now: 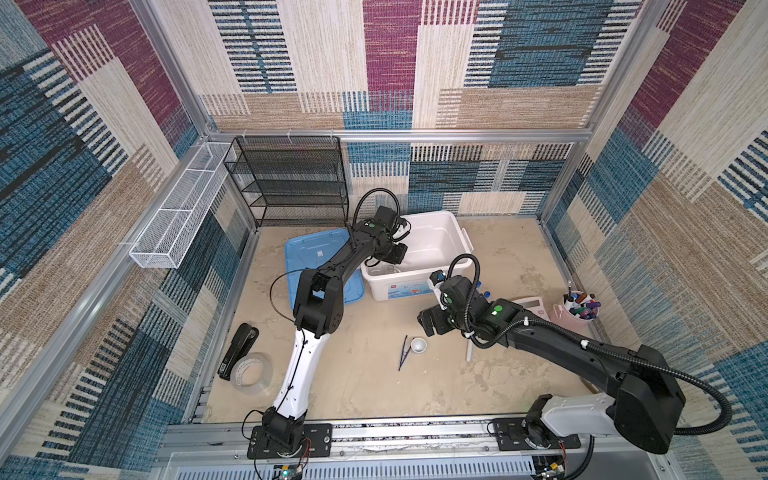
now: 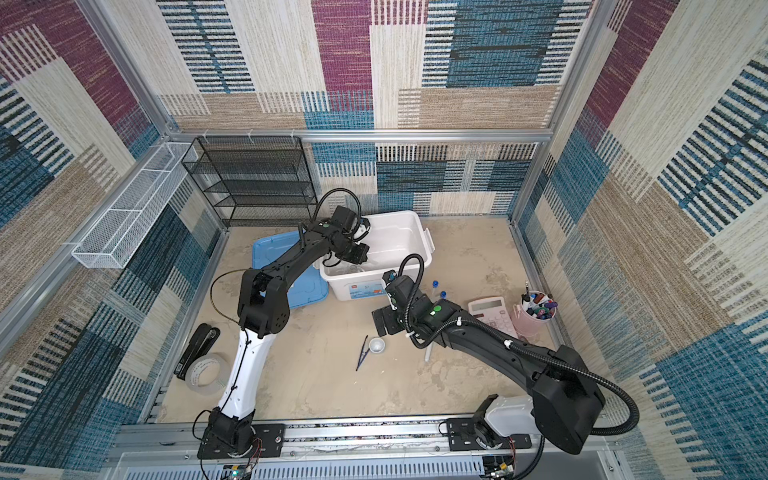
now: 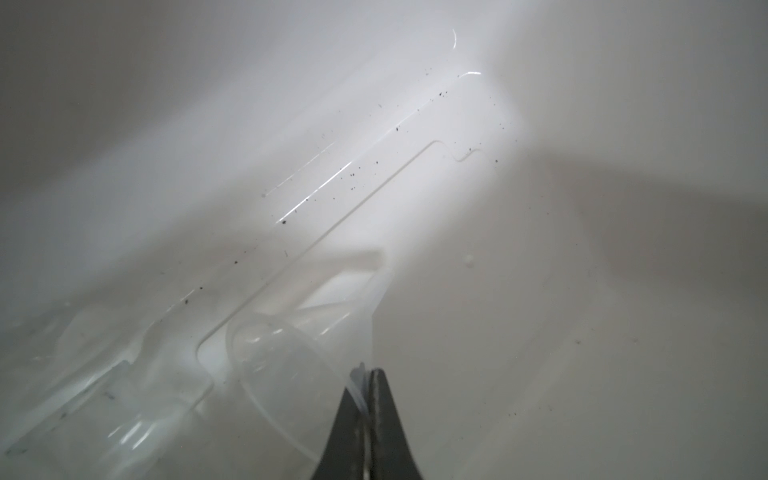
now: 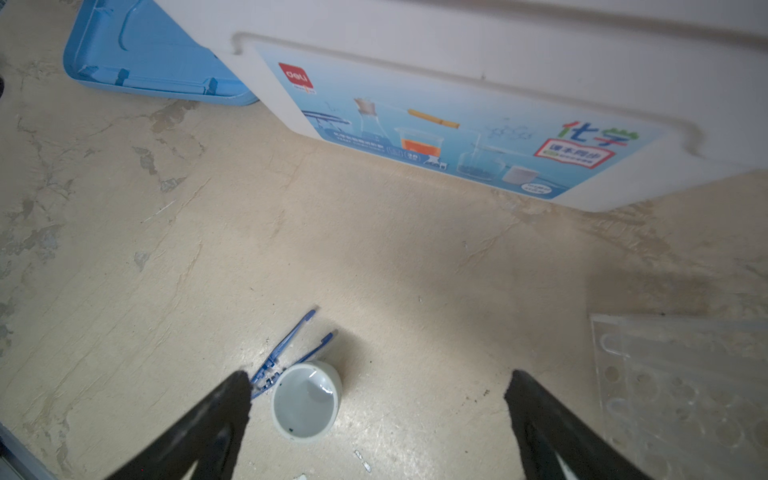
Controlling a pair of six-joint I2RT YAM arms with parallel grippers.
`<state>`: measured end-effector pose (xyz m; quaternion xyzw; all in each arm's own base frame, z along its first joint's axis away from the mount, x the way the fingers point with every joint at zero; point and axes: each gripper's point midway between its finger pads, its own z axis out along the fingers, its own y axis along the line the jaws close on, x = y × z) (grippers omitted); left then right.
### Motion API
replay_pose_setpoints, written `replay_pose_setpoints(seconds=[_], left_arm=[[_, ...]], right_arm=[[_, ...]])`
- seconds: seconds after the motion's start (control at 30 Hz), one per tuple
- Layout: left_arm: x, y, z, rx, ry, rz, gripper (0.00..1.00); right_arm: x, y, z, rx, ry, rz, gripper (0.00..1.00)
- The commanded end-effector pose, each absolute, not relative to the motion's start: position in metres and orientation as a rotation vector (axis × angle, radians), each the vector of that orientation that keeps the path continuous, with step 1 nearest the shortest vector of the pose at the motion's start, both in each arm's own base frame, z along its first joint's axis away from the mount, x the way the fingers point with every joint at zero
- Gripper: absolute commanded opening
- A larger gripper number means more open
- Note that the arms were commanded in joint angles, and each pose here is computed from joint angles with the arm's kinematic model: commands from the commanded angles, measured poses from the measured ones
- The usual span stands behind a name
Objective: Organize the chemistry lab equipment
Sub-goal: 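Lower the funnel into the white bin with the left gripper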
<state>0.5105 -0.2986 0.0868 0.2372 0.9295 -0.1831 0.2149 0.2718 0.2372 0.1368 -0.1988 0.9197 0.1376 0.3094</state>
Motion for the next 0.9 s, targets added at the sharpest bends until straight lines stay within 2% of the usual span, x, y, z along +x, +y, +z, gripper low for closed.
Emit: replay_pose_setpoints(seconds=[0.0, 0.87], left_arm=[[0.5094, -0.2957, 0.0857, 0.690, 2.574, -0.478, 0.00], [0.5155, -0.2922, 0.0803, 0.641, 2.585, -0.442, 0.01]], right_arm=[[0.2735, 0.2382, 0.1404, -0.507, 2.418, 0.373, 0.98], [0.2728, 0.2386, 0.1374, -0.499, 2.425, 0.379, 0.98]])
